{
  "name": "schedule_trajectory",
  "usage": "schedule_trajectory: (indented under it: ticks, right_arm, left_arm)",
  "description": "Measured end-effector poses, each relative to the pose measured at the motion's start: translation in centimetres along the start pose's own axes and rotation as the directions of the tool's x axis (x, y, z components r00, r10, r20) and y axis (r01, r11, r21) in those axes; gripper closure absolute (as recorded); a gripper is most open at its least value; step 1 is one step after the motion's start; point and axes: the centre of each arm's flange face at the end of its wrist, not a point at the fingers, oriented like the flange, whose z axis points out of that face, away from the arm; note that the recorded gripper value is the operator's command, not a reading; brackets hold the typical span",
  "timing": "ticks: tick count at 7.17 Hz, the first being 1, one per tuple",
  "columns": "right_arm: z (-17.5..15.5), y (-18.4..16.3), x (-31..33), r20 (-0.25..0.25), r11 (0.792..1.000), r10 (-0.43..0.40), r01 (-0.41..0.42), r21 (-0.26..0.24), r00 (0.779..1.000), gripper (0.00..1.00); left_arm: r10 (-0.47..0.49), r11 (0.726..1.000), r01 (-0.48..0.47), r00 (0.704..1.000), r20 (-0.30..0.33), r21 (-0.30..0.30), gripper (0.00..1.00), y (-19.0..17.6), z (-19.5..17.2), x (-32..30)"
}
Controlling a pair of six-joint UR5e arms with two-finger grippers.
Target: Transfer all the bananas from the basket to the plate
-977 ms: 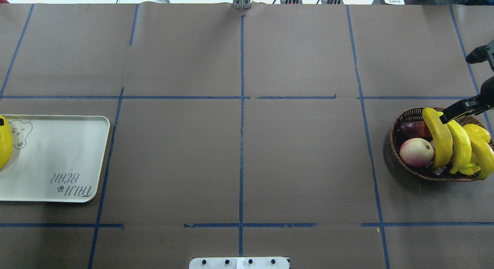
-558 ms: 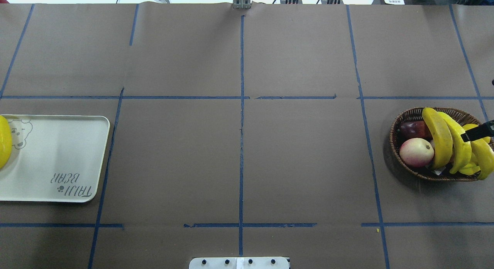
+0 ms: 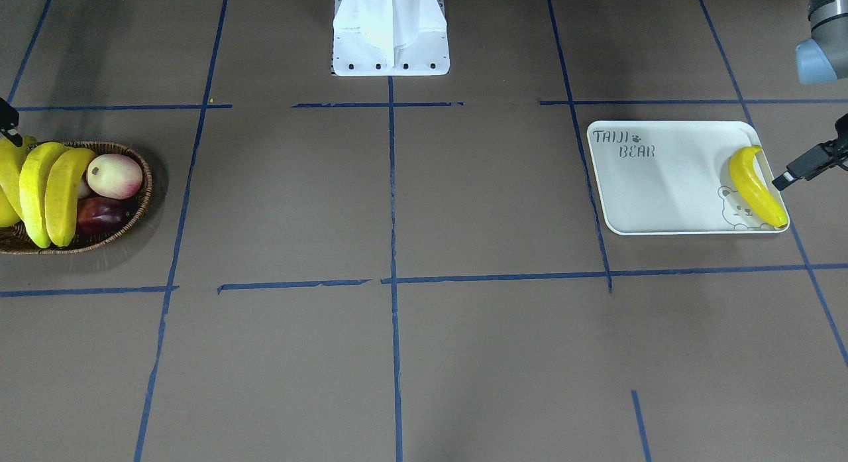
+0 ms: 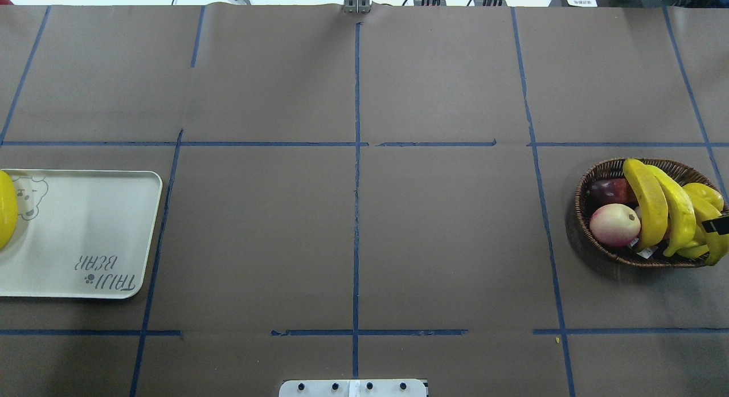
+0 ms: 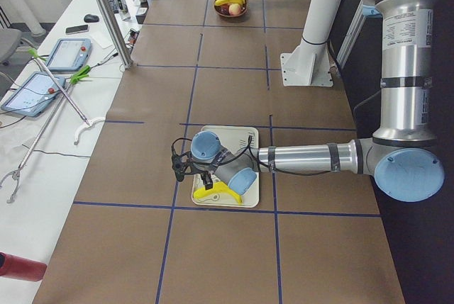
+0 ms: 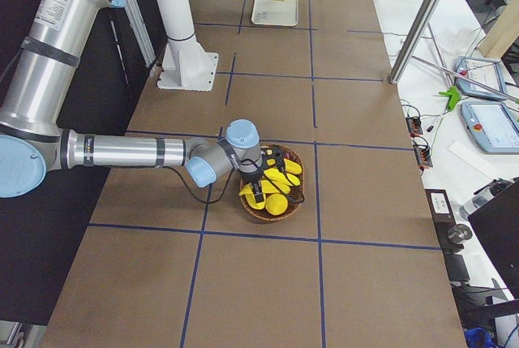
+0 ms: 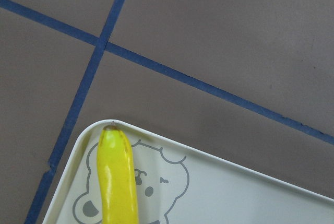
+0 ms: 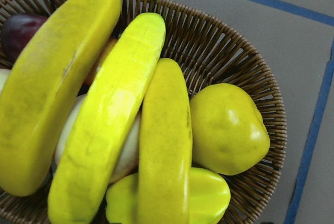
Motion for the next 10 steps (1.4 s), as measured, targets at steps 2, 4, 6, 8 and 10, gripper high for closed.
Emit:
schedule_trajectory:
  ticks: [2, 4, 6, 8, 10]
  right_arm:
    - [0.3, -0.2, 0.1, 0.001, 1.000, 0.003, -0.003, 0.004, 1.000, 0.19]
    - [0.6, -0.5, 0.0, 0.003, 1.000, 0.003, -0.003, 0.000, 1.000, 0.33]
    - [1.3, -0.4, -0.1, 0.005, 1.000, -0.003, 0.003, -0.015, 1.000, 0.57]
    - [1.7, -0.5, -0.3, 0.009, 1.000, -0.009, 0.009, -0.021, 1.000, 0.99]
    - [1.7, -0.9, -0.6, 0.018, 1.000, -0.011, 0.011, -0.020, 1.000, 1.00]
  left_arm:
    - [-0.003, 1.000, 0.003, 1.000, 0.001, 0.000, 0.00, 0.1, 0.0, -0.3]
    - [-0.003, 1.000, 0.003, 1.000, 0.001, 0.000, 0.00, 0.2, 0.0, -0.4]
    - [-0.002, 1.000, 0.002, 1.000, 0.001, 0.000, 0.00, 0.2, 0.0, -0.4]
    - [-0.002, 1.000, 0.002, 1.000, 0.001, 0.000, 0.00, 0.2, 0.0, -0.4]
    - [-0.002, 1.000, 0.002, 1.000, 0.001, 0.000, 0.00, 0.2, 0.0, -0.4]
